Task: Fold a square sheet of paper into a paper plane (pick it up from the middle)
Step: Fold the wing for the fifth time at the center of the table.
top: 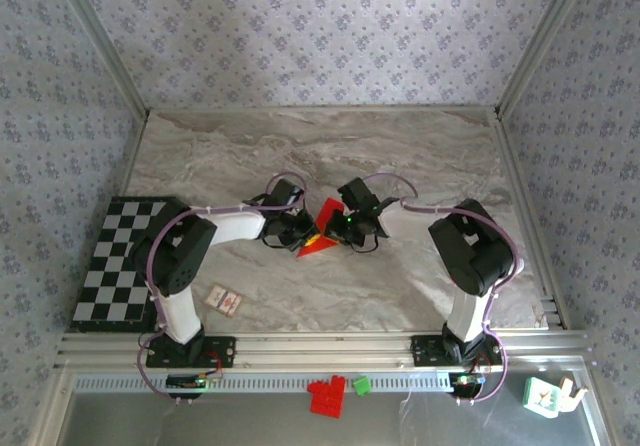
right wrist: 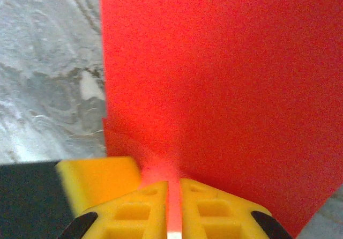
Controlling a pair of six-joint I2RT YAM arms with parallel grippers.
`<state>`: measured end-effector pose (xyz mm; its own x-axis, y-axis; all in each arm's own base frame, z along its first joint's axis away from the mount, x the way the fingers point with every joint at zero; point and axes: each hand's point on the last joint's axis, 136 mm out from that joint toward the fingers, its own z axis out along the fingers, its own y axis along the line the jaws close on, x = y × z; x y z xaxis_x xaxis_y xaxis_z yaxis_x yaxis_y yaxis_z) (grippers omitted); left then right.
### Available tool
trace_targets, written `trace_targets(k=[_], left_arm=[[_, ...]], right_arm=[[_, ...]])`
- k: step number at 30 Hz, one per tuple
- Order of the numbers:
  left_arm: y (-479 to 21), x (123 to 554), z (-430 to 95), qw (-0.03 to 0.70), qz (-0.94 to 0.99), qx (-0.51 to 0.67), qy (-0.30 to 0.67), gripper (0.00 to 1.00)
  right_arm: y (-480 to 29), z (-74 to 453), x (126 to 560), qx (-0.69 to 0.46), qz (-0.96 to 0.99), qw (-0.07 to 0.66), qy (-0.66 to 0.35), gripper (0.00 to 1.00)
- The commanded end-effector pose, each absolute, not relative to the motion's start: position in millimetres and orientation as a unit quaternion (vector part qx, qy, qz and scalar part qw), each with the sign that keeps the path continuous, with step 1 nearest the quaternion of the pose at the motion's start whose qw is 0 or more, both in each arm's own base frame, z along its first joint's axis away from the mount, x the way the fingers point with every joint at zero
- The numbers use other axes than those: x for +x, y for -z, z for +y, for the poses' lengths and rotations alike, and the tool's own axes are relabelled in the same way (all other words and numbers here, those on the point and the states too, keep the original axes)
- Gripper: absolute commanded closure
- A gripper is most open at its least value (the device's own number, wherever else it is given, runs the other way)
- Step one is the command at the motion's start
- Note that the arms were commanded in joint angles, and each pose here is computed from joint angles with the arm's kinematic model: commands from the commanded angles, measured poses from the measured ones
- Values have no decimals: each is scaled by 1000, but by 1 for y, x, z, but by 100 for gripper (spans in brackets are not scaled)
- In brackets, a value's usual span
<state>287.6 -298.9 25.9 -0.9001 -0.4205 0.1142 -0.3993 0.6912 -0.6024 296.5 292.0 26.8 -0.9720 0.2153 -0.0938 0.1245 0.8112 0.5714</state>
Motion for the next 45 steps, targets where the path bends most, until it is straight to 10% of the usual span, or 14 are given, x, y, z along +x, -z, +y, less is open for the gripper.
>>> trace_targets(k=[1, 17, 31, 45], left_arm=[[-43, 280, -298, 13, 927, -186, 325, 82], [-17, 283, -286, 0, 954, -141, 265, 90], [-1, 274, -279, -19, 954, -163, 249, 92], [1, 272, -278, -22, 946, -190, 263, 92]], right_arm=[[-16, 284, 291, 81, 961, 57, -260, 87], [-31, 290, 294, 15, 961, 63, -270, 85], [-65, 245, 298, 193, 915, 128, -330, 54], [-40, 260, 292, 231, 906, 93, -343, 57]])
